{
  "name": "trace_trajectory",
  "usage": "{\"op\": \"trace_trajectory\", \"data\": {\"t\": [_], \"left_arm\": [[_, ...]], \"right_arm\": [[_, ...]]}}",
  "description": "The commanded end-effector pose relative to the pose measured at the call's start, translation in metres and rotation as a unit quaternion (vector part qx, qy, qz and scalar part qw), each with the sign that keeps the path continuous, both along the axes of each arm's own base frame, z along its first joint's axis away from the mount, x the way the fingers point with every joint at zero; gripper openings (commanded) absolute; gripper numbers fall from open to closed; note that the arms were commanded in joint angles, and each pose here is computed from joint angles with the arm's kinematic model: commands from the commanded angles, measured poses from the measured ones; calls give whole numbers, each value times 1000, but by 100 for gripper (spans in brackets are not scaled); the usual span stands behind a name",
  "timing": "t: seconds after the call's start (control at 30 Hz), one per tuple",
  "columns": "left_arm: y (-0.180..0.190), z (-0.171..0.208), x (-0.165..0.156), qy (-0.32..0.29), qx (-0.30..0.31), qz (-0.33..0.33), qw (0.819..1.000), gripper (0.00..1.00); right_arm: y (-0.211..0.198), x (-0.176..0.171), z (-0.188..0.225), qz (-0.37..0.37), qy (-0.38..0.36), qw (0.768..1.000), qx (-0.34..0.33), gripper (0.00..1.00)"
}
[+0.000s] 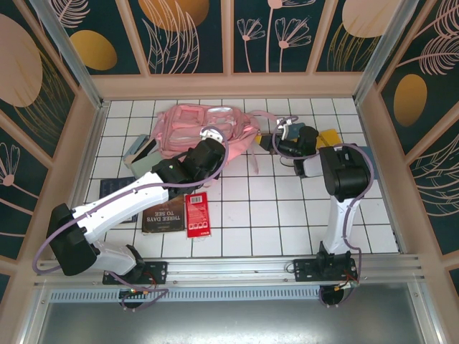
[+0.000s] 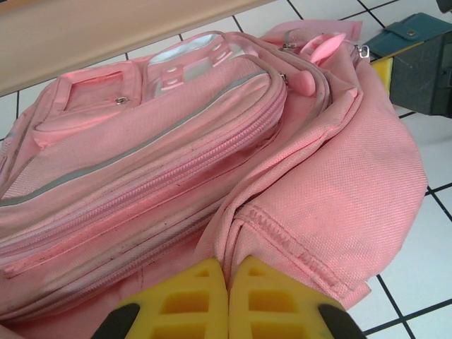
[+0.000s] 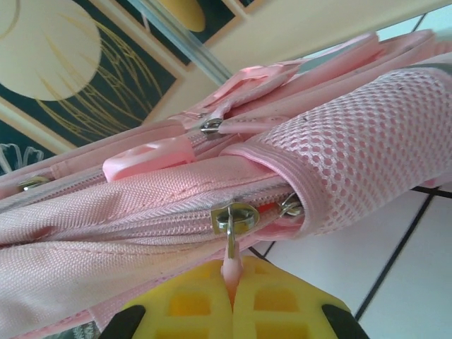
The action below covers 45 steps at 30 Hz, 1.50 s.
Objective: Pack the student bag
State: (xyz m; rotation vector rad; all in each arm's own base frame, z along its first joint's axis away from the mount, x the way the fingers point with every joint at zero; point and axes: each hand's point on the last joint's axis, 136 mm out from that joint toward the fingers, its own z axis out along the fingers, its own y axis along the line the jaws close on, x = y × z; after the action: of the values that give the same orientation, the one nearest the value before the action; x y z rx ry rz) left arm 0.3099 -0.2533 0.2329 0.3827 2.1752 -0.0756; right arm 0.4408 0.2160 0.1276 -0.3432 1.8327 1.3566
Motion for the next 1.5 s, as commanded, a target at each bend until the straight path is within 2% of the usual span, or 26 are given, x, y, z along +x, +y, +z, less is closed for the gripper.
{"op": "trace_trajectory", "data": {"t": [0.0, 0.17, 0.37, 0.63, 0.9, 1.0, 1.3, 1.37, 1.4, 1.43, 1.47], "left_arm": [[0, 8, 9, -25, -29, 21, 999, 0], [-14, -16, 8, 2, -47, 11, 999, 0], [-27, -47, 11, 29, -58, 11, 998, 0], [-28, -76, 21, 37, -30, 32, 998, 0], [-17, -82, 30, 32, -22, 76, 996, 0], [-16, -82, 32, 32, -29, 83, 996, 0], [-35, -68, 31, 35, -91, 57, 994, 0], [-37, -61, 30, 31, -94, 46, 994, 17], [-37, -55, 30, 27, -95, 41, 994, 31], [-39, -49, 31, 23, -99, 33, 994, 41], [-41, -44, 32, 24, -101, 25, 994, 45]], "right_arm": [[-7, 1, 13, -36, -49, 996, -58, 0], [-2, -7, 14, -47, -71, 991, -100, 0], [16, -24, 8, -26, -83, 986, -140, 0], [27, -59, 3, -10, -104, 977, -187, 0], [19, -81, -10, -20, -91, 974, -208, 0], [20, -94, -10, -12, -88, 977, -195, 0], [43, -115, -4, 12, -103, 974, -200, 0], [40, -115, -9, 5, -103, 973, -208, 0], [37, -115, -12, 2, -101, 972, -210, 0], [36, -115, -14, 1, -98, 973, -210, 0], [35, -116, -15, 0, -96, 973, -208, 0]]}}
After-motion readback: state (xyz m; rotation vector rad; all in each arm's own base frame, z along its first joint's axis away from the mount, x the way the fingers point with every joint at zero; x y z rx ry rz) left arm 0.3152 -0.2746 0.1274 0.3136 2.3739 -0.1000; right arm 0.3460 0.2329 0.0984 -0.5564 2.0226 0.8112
